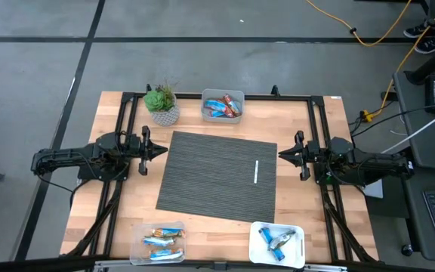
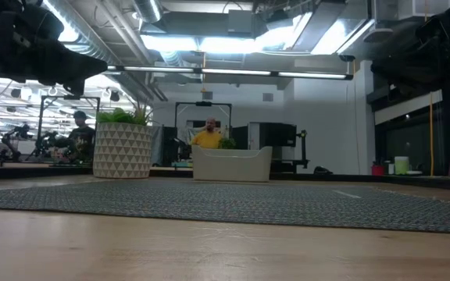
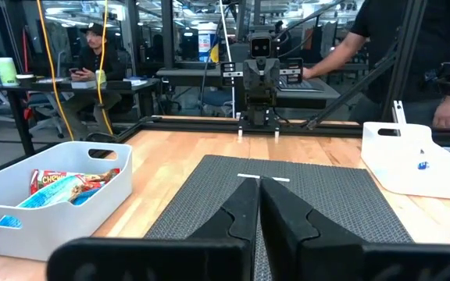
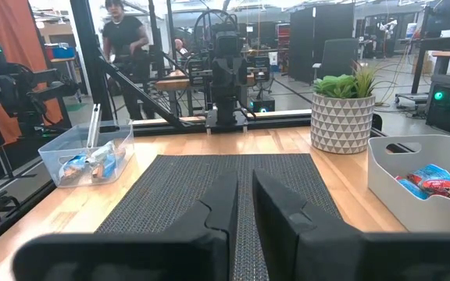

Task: Pick and place Granola Bars by type
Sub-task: Return to Home Position

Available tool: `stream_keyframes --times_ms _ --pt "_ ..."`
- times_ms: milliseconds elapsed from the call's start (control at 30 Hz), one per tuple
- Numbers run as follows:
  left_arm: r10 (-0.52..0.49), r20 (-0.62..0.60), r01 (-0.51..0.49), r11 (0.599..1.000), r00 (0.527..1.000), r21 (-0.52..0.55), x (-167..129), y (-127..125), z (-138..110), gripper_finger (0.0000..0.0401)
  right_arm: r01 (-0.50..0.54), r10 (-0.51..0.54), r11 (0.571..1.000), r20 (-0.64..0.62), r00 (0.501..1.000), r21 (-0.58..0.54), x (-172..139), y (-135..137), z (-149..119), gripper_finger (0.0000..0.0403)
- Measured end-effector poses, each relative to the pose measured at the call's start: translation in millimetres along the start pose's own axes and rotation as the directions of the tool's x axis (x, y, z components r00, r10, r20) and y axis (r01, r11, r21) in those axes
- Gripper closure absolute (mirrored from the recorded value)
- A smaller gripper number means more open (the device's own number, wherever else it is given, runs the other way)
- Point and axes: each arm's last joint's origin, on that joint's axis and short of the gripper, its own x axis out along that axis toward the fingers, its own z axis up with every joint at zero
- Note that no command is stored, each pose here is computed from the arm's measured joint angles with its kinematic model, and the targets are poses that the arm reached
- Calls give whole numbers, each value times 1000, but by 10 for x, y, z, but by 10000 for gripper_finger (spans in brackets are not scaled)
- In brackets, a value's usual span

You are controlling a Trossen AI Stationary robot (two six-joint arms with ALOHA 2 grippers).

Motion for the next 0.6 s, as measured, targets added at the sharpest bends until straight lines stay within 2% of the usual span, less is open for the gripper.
stream_keyframes --times_ms 600 --pt "0 0 0 1000 1000 0 0 0 0 390 0 0 1000 0 1000 0 0 0 0 357"
